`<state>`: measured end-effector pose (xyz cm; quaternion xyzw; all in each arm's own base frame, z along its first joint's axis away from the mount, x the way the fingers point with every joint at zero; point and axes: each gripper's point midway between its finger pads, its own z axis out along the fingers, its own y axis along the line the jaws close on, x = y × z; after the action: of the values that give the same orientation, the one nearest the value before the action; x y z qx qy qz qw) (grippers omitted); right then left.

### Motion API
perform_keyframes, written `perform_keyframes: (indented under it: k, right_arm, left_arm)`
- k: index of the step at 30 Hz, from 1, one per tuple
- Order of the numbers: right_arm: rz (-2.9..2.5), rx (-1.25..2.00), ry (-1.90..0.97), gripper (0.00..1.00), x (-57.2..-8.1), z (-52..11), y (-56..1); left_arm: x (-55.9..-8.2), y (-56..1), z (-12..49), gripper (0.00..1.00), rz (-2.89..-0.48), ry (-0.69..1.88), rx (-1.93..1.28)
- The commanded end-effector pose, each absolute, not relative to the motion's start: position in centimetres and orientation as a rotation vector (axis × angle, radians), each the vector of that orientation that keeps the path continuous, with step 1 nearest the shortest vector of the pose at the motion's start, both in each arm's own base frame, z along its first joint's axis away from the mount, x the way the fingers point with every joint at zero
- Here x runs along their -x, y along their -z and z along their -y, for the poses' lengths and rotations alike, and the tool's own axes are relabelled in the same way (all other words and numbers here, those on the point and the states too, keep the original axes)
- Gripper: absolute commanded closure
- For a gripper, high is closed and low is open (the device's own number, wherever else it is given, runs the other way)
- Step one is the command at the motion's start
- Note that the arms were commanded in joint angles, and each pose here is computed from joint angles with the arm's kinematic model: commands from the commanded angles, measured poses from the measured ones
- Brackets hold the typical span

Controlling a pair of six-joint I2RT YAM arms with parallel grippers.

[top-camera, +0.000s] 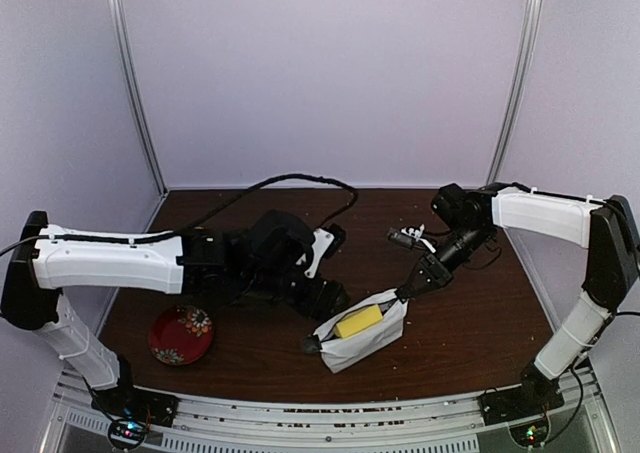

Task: Sort the hair-cutting tools
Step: Place the kit bag at the center of the board, then adjust the sponge from the kit bag.

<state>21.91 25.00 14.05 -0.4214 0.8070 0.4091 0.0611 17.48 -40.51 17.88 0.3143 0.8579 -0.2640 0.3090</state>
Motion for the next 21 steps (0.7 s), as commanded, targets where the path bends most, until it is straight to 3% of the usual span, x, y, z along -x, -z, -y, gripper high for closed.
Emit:
perform_keyframes:
  k: [1, 16, 21]
  right_arm:
    - [-2.377, 1.308, -1.229, 1.00, -22.1, -25.4, -15.5]
    - [-2.353, 1.315, -1.257, 1.00, -21.6, -25.6, -16.0]
    - [-2.339, 1.320, -1.273, 1.00, -21.3, -25.6, -16.4]
  left_arm:
    - [-19.9, -17.2, 42.8, 0.32, -2.230, 0.585, -0.944]
    - [-20.0, -11.9, 45.9, 0.35, -2.337, 0.701, -0.993]
    - [-20.4, -9.9, 46.0, 0.41, -2.374, 0.670, -0.993]
